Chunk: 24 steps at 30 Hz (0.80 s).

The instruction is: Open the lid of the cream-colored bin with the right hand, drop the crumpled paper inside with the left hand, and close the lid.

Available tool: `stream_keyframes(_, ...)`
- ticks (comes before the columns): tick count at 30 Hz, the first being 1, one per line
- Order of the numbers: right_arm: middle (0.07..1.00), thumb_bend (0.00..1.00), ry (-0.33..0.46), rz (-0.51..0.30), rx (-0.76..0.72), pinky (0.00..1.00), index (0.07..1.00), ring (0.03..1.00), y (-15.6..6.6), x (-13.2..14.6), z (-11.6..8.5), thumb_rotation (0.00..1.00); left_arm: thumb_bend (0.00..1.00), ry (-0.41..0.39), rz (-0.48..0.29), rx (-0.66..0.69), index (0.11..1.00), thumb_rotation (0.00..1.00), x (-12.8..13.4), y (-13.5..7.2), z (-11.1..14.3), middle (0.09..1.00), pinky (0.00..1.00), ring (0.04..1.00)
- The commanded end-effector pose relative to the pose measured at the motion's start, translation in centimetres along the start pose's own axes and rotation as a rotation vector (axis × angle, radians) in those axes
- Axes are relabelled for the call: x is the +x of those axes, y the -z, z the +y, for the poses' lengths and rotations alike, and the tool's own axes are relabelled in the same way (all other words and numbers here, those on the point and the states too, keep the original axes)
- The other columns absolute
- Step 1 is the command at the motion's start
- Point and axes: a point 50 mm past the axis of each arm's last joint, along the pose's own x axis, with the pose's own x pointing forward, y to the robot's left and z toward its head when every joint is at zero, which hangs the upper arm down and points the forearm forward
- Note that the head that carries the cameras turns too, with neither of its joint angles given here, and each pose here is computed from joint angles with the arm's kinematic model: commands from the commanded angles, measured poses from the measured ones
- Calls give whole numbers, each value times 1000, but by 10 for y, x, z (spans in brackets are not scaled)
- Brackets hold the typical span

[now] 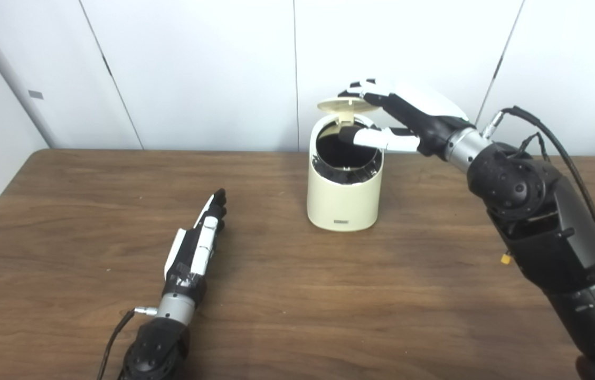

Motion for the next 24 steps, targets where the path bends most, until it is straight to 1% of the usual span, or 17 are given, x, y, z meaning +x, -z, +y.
stream_keyframes(1, 948, 604, 43, -20, -53, 959, 863, 1000, -6, -4, -18, 1000, 514, 7, -4, -6, 1000, 1000, 4, 0, -5, 1000, 1000, 1000)
stream_keyframes(3, 946, 607, 30, -13, -53, 958, 864, 1000, -4, -6, -16, 1000, 513, 8, -3, -6, 1000, 1000, 5, 1, -5, 1000, 1000, 1000)
stream_keyframes(7, 945, 648, 0, -10, -68, 937, 869, 1000, -2, -10, -11, 1000, 543, 7, 3, 0, 1000, 1000, 5, 1, -3, 1000, 1000, 1000)
stream_keyframes(9, 930, 633, -7, -22, -83, 931, 866, 1000, 0, -12, -8, 1000, 545, 8, 1, 2, 1000, 1000, 6, 0, -3, 1000, 1000, 1000)
stream_keyframes(14, 904, 612, -16, -30, -92, 966, 860, 1000, 2, -15, -1, 1000, 552, 10, 1, 4, 1000, 1000, 6, 1, -3, 1000, 1000, 1000)
stream_keyframes(19, 913, 588, -33, -33, -146, 967, 863, 1000, 1, -18, 7, 1000, 546, 11, 0, 11, 1000, 1000, 7, -1, -4, 1000, 1000, 1000)
stream_keyframes(24, 925, 596, -40, -52, -189, 988, 865, 1000, -1, -20, 15, 1000, 549, 11, 4, 10, 1000, 1000, 7, -1, -6, 1000, 1000, 1000)
